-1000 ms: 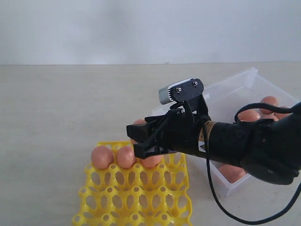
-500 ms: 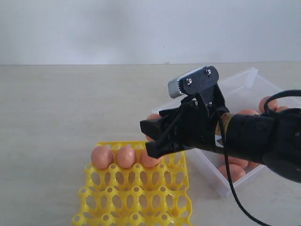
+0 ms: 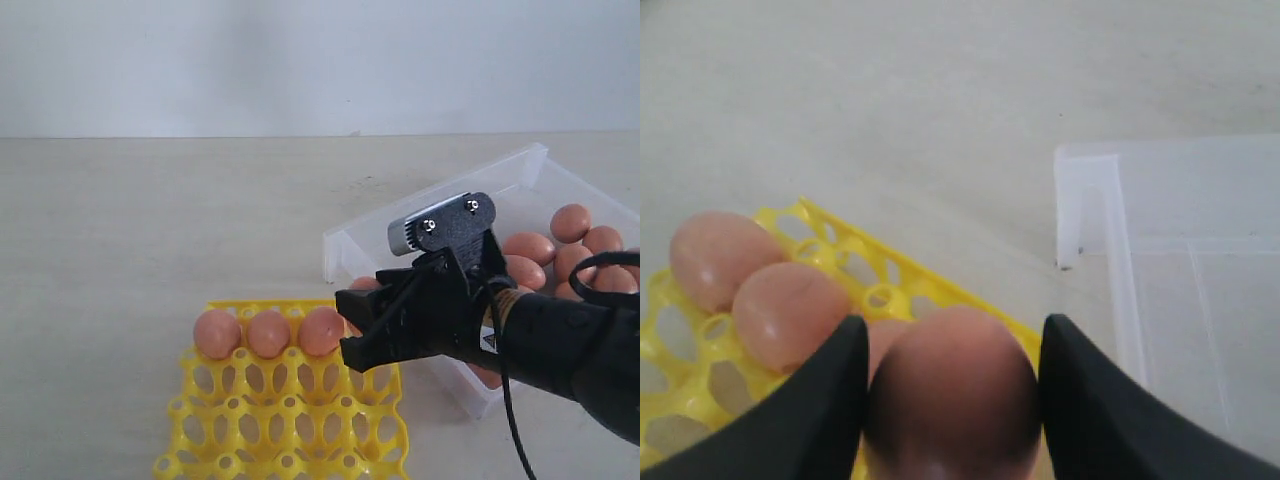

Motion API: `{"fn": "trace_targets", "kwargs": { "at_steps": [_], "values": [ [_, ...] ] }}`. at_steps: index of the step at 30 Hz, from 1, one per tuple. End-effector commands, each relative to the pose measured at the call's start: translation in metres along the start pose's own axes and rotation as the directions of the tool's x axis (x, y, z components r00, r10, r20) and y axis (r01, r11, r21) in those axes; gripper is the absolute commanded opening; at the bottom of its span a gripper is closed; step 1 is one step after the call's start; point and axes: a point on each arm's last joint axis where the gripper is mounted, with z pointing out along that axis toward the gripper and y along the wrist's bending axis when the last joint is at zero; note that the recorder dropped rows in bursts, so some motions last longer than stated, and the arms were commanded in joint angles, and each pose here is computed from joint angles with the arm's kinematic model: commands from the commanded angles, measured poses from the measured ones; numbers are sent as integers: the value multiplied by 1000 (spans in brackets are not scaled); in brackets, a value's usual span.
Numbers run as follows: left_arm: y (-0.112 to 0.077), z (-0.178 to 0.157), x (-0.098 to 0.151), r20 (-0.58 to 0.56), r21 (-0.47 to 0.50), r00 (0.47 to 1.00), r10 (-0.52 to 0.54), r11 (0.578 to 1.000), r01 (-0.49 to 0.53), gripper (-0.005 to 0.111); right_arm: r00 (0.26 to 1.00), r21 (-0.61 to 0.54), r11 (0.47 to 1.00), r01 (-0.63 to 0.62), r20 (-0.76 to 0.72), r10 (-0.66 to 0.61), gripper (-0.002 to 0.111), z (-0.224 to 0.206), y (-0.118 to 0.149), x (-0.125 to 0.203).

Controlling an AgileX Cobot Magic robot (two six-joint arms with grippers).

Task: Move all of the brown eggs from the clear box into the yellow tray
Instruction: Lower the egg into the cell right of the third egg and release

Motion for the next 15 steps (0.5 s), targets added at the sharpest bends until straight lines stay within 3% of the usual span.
{"fn": "trace_targets", "kwargs": {
  "at_steps": [1, 15],
  "values": [
    [0, 0, 1, 2, 9, 1000, 6, 1000, -6, 4, 999, 9, 1000, -1, -40, 1, 0, 7, -3, 12],
    [0, 0, 1, 2, 9, 1000, 6, 1000, -6, 4, 997, 17, 997, 74, -29, -74, 0, 10, -5, 15]
  ]
}}
